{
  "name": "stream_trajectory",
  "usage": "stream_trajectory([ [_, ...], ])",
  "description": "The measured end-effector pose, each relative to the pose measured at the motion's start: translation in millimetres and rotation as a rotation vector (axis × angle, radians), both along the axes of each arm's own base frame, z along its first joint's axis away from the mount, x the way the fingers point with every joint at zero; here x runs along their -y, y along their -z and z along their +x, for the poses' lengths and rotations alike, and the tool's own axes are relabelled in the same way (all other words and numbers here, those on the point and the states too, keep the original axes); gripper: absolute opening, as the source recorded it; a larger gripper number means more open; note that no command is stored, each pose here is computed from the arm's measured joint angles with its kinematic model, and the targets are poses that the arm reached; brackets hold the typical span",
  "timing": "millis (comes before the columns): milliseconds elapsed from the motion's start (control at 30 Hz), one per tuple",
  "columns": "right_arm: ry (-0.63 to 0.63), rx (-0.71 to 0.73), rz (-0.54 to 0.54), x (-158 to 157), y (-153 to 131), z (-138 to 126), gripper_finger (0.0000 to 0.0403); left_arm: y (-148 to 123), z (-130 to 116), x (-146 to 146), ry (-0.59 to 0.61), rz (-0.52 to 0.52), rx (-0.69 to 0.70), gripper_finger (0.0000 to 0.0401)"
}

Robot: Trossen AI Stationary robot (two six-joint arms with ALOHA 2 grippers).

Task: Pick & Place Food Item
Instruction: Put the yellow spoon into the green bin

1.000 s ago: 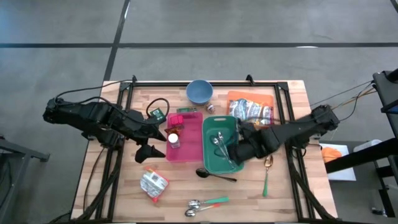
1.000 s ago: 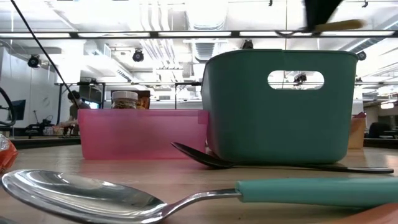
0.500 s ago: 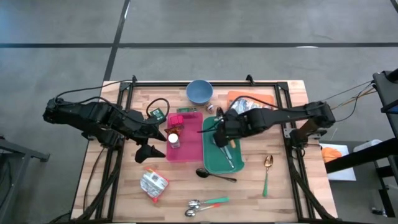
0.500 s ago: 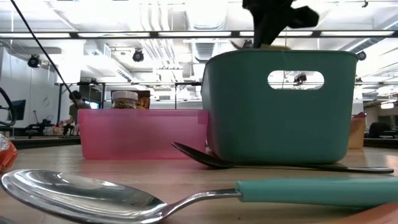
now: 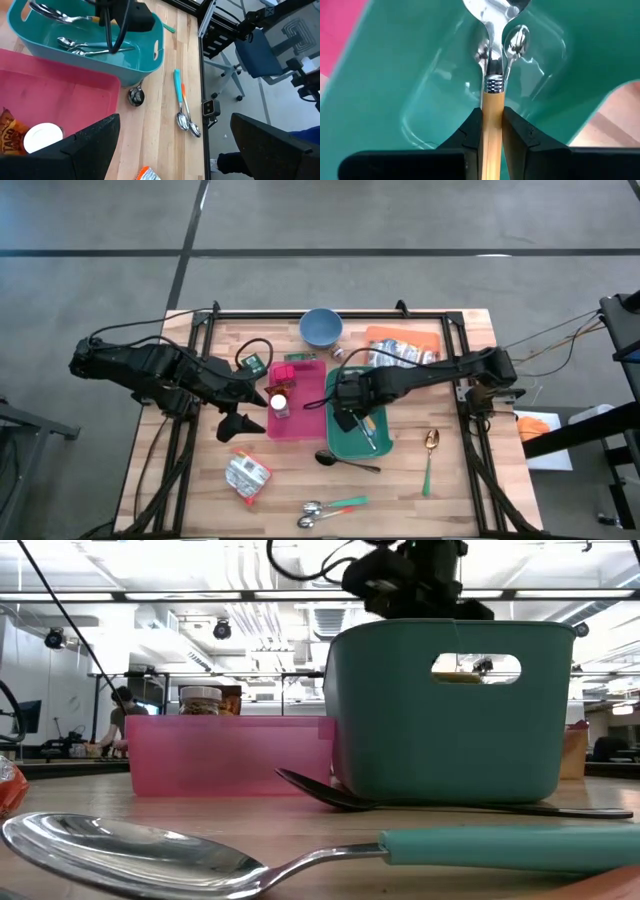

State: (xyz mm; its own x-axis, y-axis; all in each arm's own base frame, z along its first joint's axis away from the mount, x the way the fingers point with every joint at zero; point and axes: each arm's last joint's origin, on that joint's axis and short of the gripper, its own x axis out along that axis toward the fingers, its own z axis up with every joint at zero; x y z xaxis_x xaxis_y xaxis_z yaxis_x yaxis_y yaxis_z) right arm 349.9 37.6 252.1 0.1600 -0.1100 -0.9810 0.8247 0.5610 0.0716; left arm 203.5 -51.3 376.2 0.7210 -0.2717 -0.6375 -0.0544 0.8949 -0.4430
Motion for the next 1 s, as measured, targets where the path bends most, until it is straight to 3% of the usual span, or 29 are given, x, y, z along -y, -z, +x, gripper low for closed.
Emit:
stream_trajectory([
  [333,-0.022,-0.019,0.073,-1,28,14,0.0037,1,0,0,0.001,0.003,-0.007,0.0380],
  [1000,0.085,-0.025,0.113,-2,74,8,0.0037,2,-1,0,0.002,0.007,-0.022,0.0380],
])
